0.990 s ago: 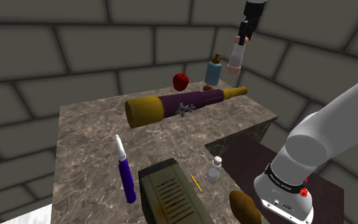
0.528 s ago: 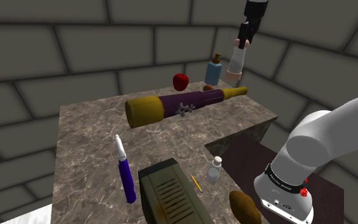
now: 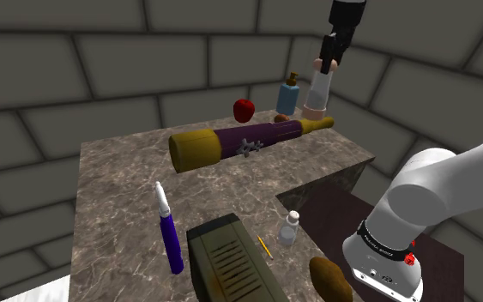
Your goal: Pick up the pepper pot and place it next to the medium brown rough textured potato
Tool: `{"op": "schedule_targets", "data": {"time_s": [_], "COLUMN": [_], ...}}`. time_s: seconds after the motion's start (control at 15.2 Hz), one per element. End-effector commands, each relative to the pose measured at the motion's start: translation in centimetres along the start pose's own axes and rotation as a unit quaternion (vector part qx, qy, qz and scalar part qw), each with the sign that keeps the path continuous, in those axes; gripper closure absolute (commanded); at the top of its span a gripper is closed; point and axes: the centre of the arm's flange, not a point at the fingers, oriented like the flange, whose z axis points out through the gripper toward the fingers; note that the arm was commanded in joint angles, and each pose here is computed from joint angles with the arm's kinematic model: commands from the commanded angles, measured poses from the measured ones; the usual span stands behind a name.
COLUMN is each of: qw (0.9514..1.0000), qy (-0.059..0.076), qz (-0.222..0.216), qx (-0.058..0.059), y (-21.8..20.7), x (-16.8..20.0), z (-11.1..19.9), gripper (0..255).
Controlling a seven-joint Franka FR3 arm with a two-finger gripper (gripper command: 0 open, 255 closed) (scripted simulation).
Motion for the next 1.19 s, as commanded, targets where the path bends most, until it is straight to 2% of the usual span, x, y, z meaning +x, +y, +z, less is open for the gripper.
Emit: {"op": "schedule_targets", "data": {"time_s": [0.0,0.99,1.12], "qw": [1.0,1.0,1.0], "qy": [0.0,0.0,0.0], "qz": [0.001,0.001,0.001], "qx": [0.0,0.0,0.0], "y": [-2.7,-20.7,-21.3], "x": [-1.3,-8.8,-9.0], "z": [-0.5,-4.0,-3.6], "gripper": [255,255,255]}}
